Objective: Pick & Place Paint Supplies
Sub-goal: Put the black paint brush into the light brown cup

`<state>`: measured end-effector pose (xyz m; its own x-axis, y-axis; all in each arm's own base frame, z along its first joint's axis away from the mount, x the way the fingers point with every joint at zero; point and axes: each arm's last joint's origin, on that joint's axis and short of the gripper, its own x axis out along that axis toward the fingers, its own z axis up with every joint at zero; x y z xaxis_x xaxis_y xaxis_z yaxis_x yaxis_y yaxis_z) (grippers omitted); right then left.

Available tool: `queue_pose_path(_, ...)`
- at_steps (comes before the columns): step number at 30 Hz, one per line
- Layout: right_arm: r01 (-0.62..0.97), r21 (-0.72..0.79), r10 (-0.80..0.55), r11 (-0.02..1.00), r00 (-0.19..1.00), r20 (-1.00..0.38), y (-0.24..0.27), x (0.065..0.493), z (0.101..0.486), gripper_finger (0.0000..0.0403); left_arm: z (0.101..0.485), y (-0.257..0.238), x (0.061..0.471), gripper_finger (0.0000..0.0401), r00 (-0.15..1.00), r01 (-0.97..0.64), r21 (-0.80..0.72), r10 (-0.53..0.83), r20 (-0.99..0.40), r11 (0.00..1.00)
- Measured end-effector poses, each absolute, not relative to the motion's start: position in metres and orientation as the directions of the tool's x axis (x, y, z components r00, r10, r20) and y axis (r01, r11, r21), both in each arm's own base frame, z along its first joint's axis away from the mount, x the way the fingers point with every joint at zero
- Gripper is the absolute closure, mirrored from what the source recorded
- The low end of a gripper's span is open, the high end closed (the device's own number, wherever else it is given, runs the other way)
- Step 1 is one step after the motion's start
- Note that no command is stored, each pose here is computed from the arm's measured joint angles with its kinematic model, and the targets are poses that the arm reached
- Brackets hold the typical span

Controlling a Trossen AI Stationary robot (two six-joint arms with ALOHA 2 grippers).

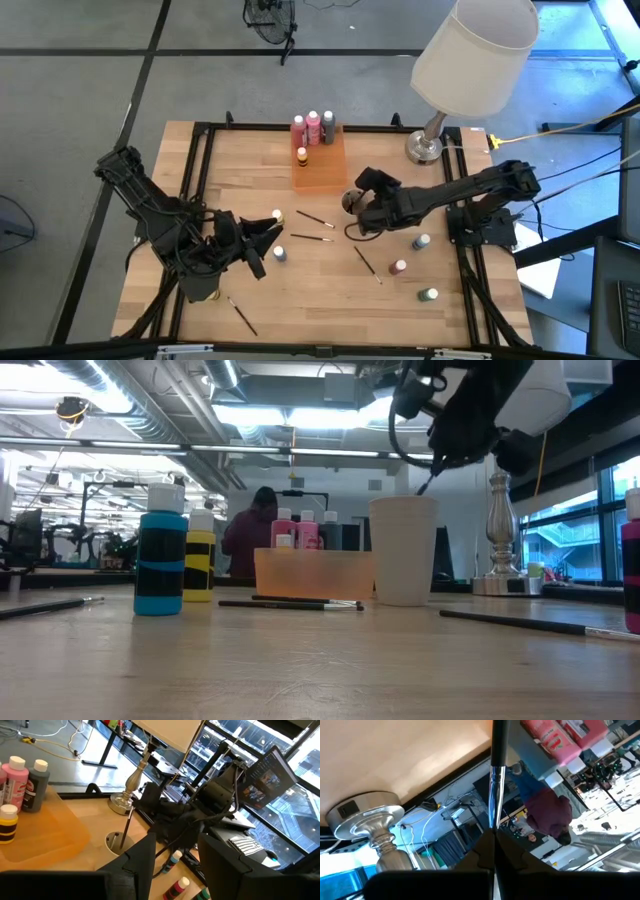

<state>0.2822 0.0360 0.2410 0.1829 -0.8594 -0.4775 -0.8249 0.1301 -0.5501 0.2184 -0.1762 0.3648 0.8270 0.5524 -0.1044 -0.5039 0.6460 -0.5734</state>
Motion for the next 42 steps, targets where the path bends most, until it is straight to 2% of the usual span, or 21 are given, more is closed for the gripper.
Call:
queue_pose_path(28, -0.836, -0.535, -0.857, 0.123, 0.183, -0.482, 0.0375, 0.2870, 0.2346, 0.0403, 0.3648, -0.1838, 0.2122, 0.0258, 0.849, -0.485, -0.547, 0.517, -0.108, 0.683)
queue_pose_path(42, -0.837, -0.526, -0.834, 0.151, 0.177, -0.522, 0.0382, 0.2869, 0.2334, 0.0403, 0.3649, -0.1857, 0.2103, 0.0258, 0.851, -0.487, -0.524, 0.515, -0.105, 0.699)
